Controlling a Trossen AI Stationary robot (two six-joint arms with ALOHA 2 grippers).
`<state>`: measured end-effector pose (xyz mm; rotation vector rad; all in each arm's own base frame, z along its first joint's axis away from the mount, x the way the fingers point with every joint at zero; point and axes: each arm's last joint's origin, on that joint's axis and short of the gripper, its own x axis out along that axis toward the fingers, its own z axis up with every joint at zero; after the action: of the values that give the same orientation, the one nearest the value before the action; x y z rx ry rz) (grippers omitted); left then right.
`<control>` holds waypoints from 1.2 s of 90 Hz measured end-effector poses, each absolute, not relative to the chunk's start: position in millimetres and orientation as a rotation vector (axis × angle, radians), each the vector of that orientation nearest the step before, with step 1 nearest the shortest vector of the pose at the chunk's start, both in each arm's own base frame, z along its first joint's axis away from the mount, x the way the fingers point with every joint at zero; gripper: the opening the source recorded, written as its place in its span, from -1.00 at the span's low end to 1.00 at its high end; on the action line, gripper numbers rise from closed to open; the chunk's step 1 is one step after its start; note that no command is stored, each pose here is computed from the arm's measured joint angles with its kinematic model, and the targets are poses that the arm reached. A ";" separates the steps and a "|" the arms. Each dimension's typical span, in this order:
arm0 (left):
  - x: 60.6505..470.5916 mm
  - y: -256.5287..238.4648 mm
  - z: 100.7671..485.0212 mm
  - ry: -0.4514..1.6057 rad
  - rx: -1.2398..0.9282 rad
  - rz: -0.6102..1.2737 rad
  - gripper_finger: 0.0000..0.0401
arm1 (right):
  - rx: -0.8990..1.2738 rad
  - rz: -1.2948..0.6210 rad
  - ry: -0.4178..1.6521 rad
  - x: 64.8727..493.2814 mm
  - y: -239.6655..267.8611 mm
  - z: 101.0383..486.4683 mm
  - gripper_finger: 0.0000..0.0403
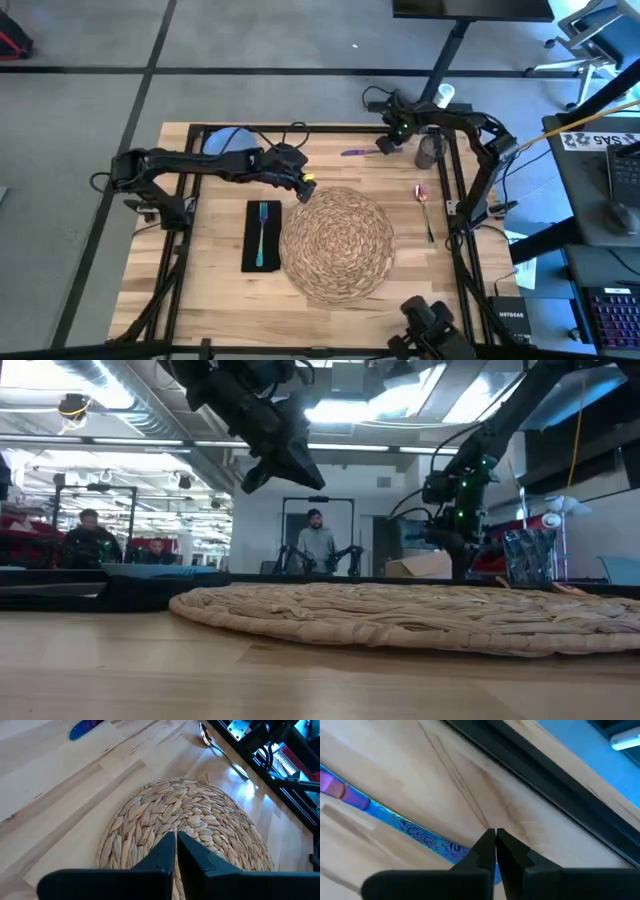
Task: Set table place
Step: Put the blue table knife on top of the brown placemat
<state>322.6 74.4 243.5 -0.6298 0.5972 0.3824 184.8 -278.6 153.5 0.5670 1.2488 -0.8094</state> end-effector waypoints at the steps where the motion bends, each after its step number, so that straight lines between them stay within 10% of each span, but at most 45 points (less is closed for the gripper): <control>1: 322.6 74.4 243.5 0.597 -0.630 0.382 -1.00 | 0.568 -0.805 1.253 184.8 -278.5 152.7 -1.00; 108: 320.9 73.7 241.3 0.627 -0.624 0.388 -1.00 | 0.667 -0.444 1.475 248.8 -196.8 130.7 -1.00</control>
<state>320.9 73.7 241.3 -0.6242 0.6271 0.3877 248.8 -196.8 130.7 0.6666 1.4752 -0.4440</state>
